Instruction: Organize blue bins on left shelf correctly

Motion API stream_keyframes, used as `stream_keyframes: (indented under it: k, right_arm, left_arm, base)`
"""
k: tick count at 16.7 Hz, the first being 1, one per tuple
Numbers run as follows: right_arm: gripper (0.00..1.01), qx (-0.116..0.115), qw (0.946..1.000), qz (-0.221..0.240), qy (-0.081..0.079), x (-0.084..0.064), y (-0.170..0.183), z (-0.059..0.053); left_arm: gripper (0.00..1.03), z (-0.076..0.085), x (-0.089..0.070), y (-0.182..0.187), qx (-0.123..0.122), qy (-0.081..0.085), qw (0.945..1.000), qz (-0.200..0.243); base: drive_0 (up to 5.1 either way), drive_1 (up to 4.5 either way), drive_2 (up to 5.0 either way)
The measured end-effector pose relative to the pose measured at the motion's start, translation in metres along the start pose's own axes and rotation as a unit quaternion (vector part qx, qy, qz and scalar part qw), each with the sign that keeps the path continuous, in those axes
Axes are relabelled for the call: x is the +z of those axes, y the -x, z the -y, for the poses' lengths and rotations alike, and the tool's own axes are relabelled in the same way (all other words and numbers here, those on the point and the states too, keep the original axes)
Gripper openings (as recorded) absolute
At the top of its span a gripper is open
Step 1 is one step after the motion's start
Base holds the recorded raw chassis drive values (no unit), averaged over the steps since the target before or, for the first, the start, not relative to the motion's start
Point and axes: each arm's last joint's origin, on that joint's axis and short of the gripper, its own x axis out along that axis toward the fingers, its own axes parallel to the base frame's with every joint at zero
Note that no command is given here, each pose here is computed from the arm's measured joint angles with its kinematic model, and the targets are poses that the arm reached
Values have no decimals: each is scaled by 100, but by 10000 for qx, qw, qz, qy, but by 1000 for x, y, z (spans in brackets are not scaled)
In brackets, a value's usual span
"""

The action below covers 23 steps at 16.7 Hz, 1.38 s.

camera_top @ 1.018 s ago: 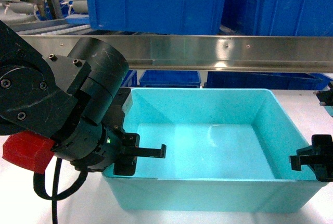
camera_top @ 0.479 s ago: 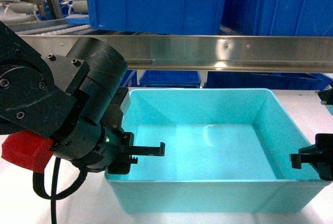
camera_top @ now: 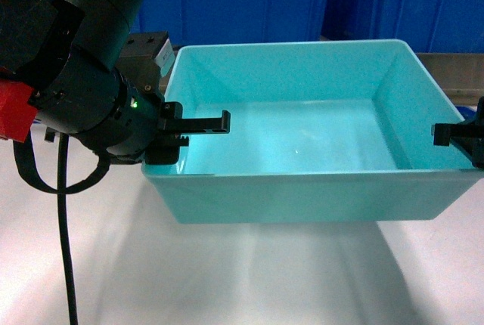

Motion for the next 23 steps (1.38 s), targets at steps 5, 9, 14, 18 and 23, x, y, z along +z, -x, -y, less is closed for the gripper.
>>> stream_keyframes:
  k: [5, 9, 14, 18, 23]
  right_arm:
    - [2, -5, 10000, -28, 5, -1, 0, 0]
    - [2, -5, 10000, -30, 5, -1, 0, 0]
    - [2, -8, 10000, -22, 6, -1, 0, 0]
    - [2, -21, 10000, -36, 3, -1, 0, 0]
    - [2, -15, 10000, -35, 4, -1, 0, 0]
  left_arm:
    - [2, 0, -1, 0, -10, -4, 10000, -41]
    - [2, 0, -1, 0, -9, -4, 10000, -45]
    - [2, 0, -1, 0, -14, 0, 10000, -35]
    - [2, 1, -1, 0, -19, -14, 10000, -47]
    - [2, 0, -1, 0, -18, -7, 10000, -59]
  base:
    - [0, 0, 0]
    - [0, 0, 0]
    - [-120, -97, 192]
    - [-299, -242, 480]
    - [-299, -242, 480]
